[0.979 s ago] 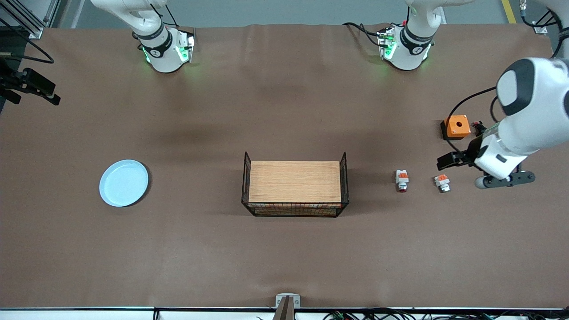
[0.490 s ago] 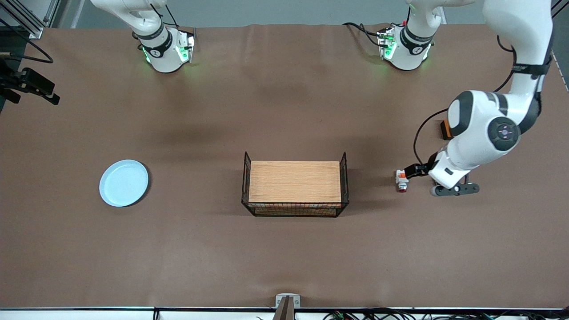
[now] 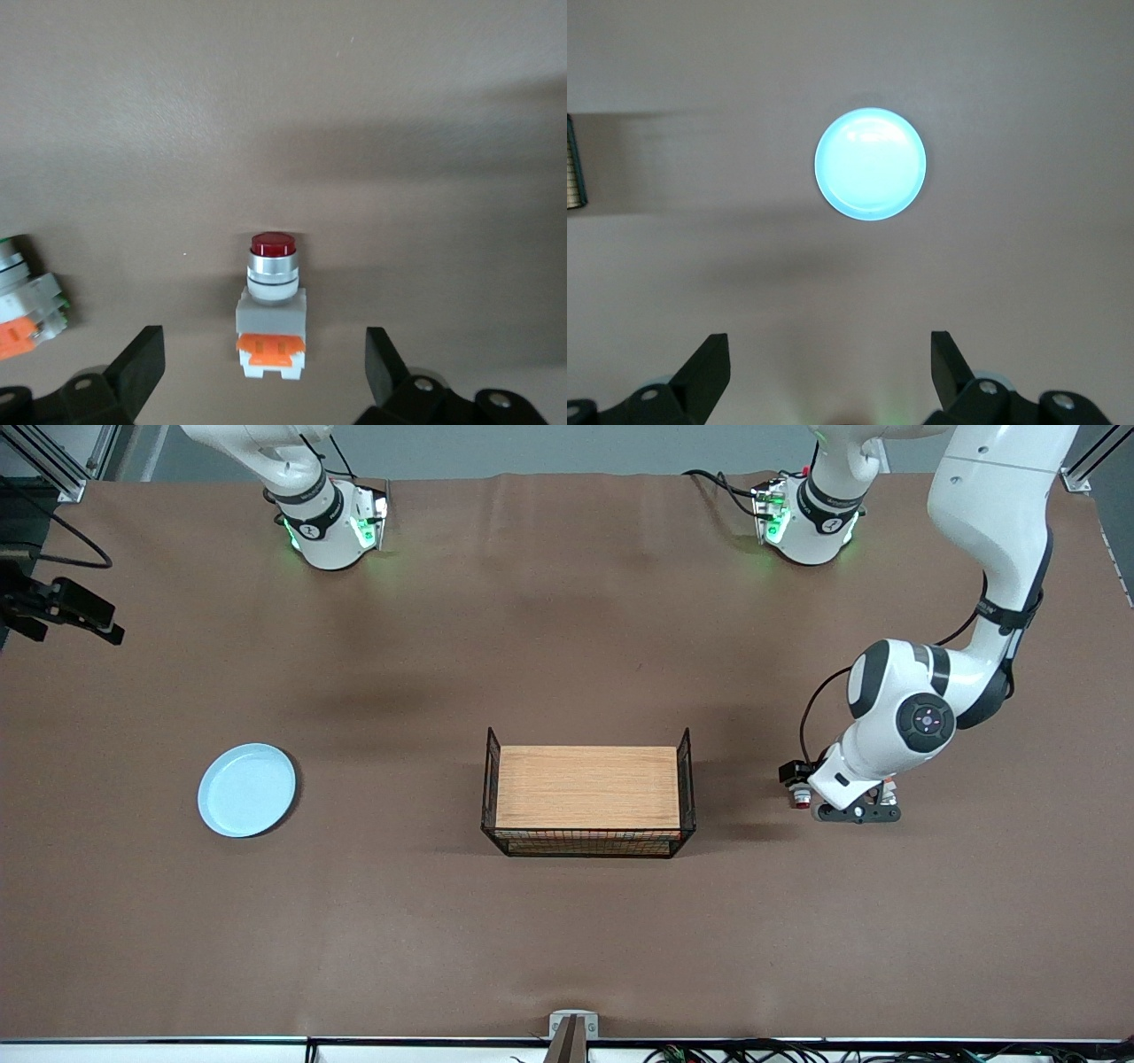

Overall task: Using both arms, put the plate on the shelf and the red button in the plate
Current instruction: 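Lift the red button with the left gripper while the right gripper reaches the plate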

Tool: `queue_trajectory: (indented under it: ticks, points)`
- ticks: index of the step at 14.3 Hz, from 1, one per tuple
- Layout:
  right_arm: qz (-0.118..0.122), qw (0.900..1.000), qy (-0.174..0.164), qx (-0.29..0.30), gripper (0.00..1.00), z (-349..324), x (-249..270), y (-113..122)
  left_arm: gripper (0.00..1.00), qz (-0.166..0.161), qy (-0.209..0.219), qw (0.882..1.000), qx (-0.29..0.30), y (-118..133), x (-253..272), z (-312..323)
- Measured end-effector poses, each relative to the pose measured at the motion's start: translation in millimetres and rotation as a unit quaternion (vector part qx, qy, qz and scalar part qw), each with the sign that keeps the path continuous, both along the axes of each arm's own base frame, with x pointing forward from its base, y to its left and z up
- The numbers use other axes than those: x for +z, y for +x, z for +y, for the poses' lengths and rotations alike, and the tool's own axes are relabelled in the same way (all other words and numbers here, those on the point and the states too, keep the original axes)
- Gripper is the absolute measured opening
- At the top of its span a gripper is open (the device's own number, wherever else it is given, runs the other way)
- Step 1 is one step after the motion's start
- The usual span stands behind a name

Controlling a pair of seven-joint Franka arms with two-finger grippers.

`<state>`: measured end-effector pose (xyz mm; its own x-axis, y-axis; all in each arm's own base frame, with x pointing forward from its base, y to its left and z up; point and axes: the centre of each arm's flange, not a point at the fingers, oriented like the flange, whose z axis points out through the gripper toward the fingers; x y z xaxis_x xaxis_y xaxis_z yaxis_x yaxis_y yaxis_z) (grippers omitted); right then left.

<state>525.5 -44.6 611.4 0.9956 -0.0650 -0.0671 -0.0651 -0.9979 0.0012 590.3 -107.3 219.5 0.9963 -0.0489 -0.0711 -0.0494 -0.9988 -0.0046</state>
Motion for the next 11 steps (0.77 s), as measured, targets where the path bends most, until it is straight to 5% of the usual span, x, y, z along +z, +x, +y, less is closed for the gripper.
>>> queue_trajectory:
  ticks: [5,11]
  points:
    - [0.009,1.0,-0.007,-0.012,1.0,-16,-73,51,1.0,0.011,-0.001,1.0,-0.001,-2,-25,0]
    - [-0.001,1.0,-0.014,-0.026,1.0,-67,-203,98,0.76,0.019,-0.001,1.0,-0.001,-4,-35,-1]
